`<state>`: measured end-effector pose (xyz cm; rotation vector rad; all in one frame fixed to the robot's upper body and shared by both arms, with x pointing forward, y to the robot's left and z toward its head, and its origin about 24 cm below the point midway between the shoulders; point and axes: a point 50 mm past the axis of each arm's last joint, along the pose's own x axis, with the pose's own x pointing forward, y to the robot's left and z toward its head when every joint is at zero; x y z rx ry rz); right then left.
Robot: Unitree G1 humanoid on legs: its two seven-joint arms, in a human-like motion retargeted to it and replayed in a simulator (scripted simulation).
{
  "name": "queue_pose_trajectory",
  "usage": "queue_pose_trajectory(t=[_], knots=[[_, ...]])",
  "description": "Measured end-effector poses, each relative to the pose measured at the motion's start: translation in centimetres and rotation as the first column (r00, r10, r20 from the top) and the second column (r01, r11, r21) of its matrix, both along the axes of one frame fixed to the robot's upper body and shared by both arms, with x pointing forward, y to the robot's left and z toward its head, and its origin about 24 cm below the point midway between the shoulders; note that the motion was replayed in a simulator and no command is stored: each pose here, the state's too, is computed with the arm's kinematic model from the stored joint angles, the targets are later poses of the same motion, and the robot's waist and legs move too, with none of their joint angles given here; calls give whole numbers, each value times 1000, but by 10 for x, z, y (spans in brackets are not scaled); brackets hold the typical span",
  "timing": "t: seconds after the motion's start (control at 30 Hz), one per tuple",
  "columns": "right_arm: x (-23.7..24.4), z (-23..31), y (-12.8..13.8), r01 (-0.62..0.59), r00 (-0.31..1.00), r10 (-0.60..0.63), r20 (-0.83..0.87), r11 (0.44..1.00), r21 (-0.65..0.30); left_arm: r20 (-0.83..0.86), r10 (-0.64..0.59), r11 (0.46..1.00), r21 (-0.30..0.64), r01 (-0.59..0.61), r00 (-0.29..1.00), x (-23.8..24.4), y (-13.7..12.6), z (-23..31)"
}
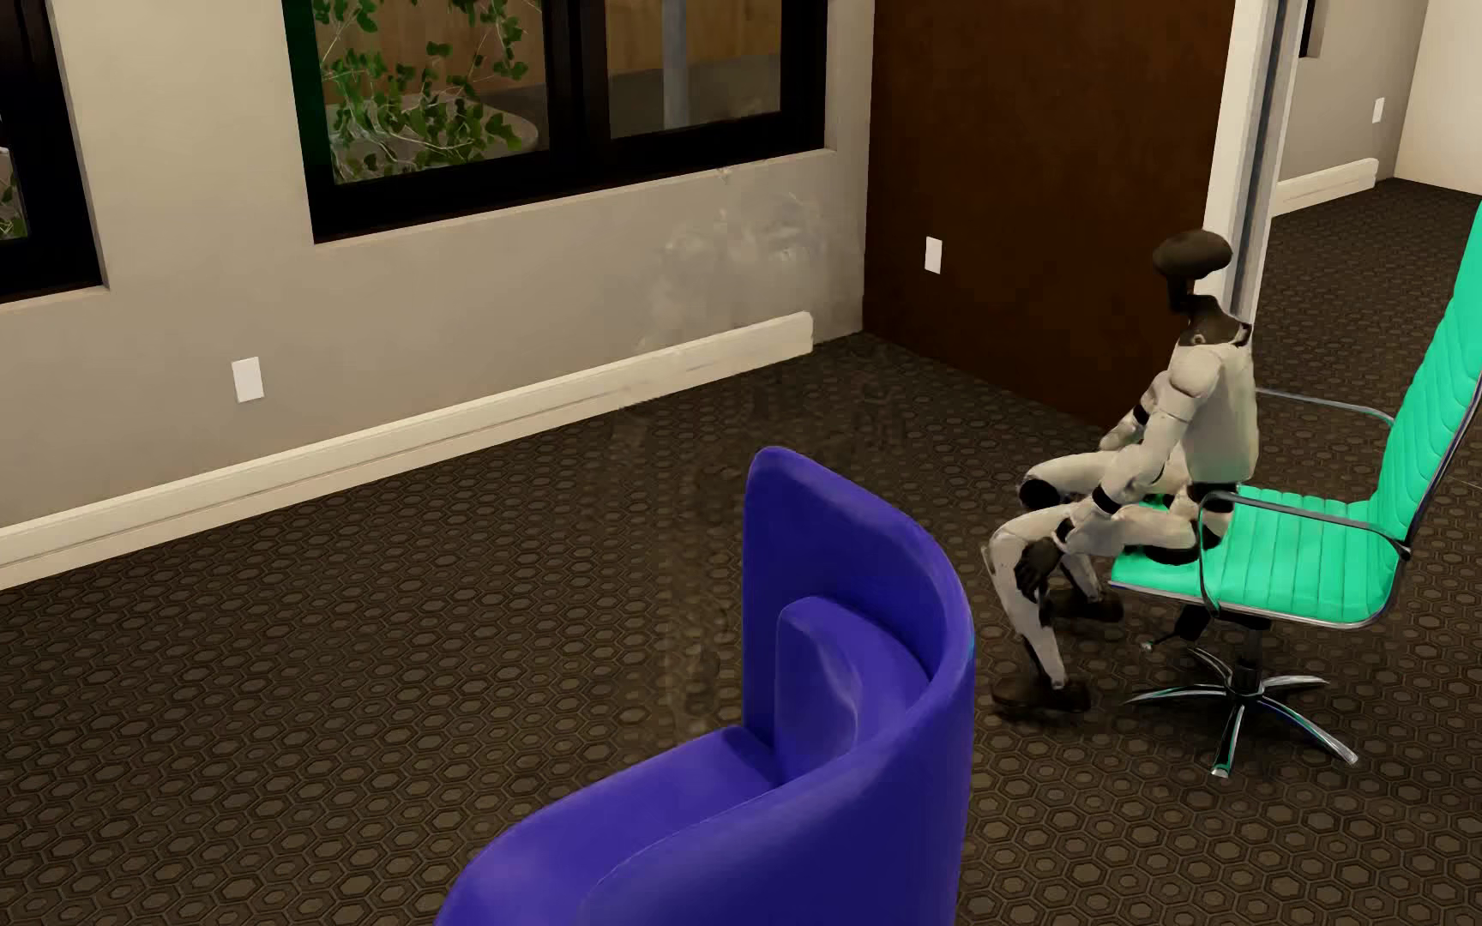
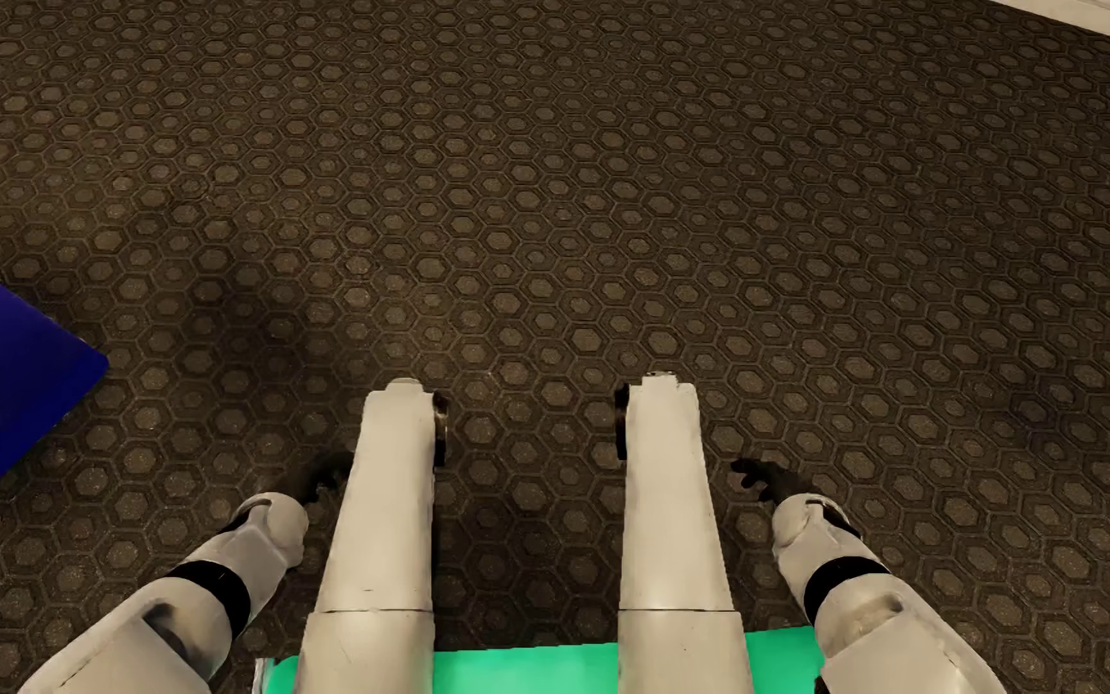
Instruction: Get up from the teal chair
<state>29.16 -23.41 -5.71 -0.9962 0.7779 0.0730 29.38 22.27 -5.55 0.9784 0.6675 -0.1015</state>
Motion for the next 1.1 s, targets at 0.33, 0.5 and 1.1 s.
queue_pose_trajectory(t=[0.33,0.5,1.1], knots=[[-2,0,-5,13,1000,-13,-13,1000,-19,-21,37,999,19,-37,999,-2,11,0],[6,6,-2,8,1000,-8,17,1000,-10,-3,35,999,13,-35,999,6,8,7],[13,16,-7,-31,992,37,118,998,-53,106,37,999,13,-39,994,19,14,23]])
